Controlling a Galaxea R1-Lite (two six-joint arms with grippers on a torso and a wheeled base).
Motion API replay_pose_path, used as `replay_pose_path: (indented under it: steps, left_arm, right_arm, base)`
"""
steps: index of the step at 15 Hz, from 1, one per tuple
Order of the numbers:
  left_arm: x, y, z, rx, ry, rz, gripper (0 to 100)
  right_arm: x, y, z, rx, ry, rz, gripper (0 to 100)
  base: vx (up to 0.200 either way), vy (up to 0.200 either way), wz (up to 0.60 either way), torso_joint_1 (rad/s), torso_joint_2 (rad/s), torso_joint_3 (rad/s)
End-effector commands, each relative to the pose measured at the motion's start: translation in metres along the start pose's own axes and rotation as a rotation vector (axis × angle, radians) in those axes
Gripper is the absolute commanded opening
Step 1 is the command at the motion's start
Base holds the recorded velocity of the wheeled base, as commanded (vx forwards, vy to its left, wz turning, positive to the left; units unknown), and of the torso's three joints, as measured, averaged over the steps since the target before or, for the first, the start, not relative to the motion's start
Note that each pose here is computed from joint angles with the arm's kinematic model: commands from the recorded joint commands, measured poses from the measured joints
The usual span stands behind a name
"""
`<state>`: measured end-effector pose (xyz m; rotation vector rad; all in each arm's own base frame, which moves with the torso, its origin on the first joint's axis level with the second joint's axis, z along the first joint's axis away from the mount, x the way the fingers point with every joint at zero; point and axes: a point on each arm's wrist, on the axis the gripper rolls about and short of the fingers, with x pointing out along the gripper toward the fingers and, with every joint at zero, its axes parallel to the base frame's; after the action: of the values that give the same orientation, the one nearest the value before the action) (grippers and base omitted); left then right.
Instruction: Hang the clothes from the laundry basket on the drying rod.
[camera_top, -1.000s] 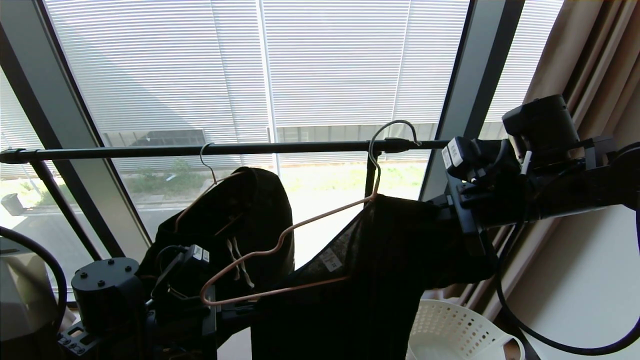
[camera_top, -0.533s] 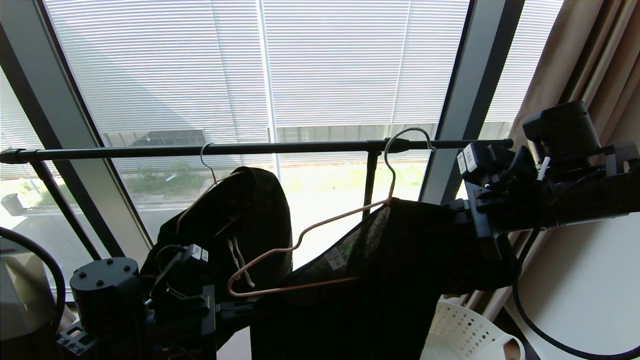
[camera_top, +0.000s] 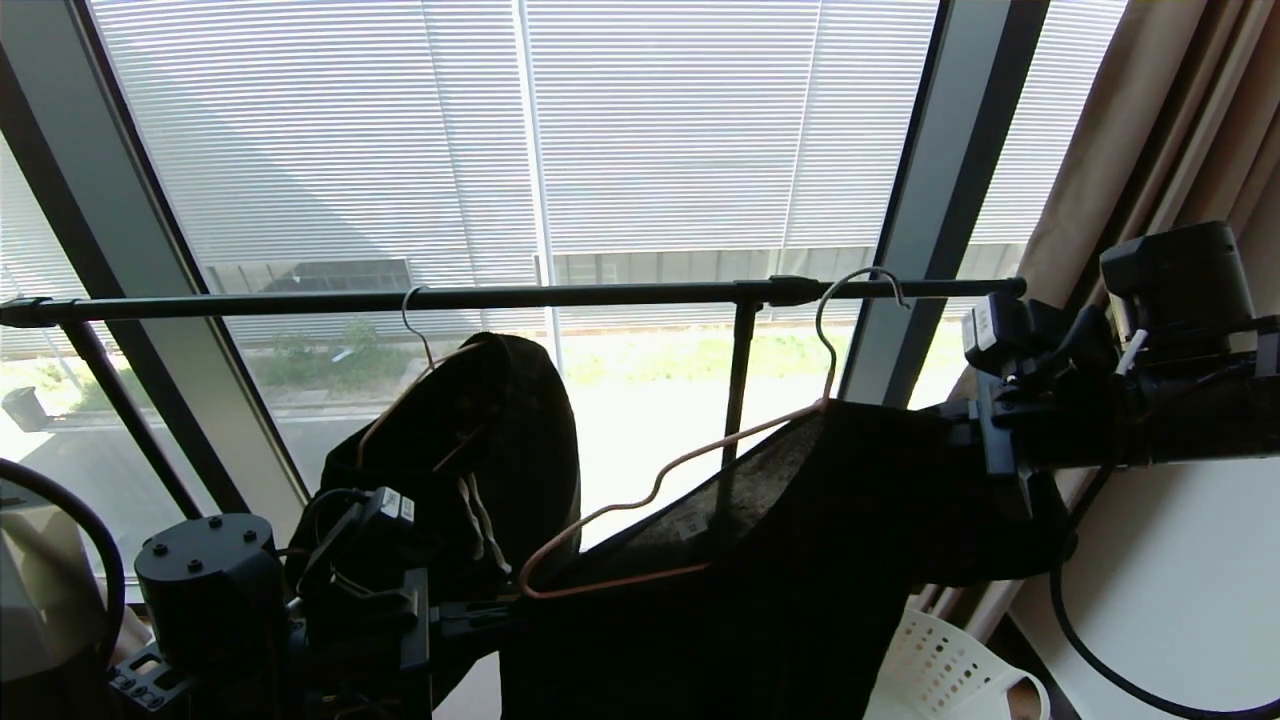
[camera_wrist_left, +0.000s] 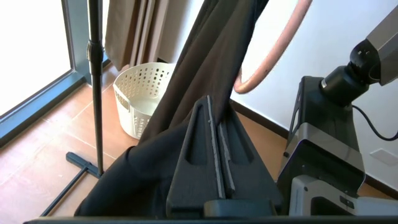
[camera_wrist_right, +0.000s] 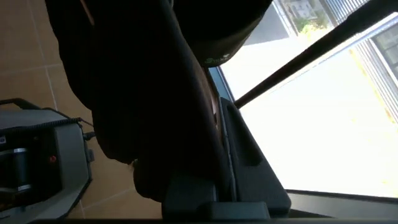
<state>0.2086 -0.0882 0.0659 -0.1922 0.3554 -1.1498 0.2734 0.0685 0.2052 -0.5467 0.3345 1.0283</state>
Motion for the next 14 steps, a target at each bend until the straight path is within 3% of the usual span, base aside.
replay_pose_path:
  steps: [1,8,14]
  left_arm:
    - [0.000,0.000,0.000,0.002,-0.002,0.000,0]
    - [0.000,0.000,0.000,0.000,-0.001,0.000,0]
    - [0.000,0.001,-0.001,-0.004,0.002,0.001,0]
  right_arm:
    - [-0.004,-0.002,-0.007,0.012,0.026,-0.041,0]
    - [0.004,0.000,-0.021,-0.006,0.093,-0.143,0]
    - [-0.004,-0.005,-0.013,0.017,0.028,-0.198,0]
  base:
    - [0.000,0.000,0.00,0.000,0.00,0.000]
    - [0.000,0.000,0.00,0.000,0.00,0.000]
    - [0.000,0.000,0.00,0.000,0.00,0.000]
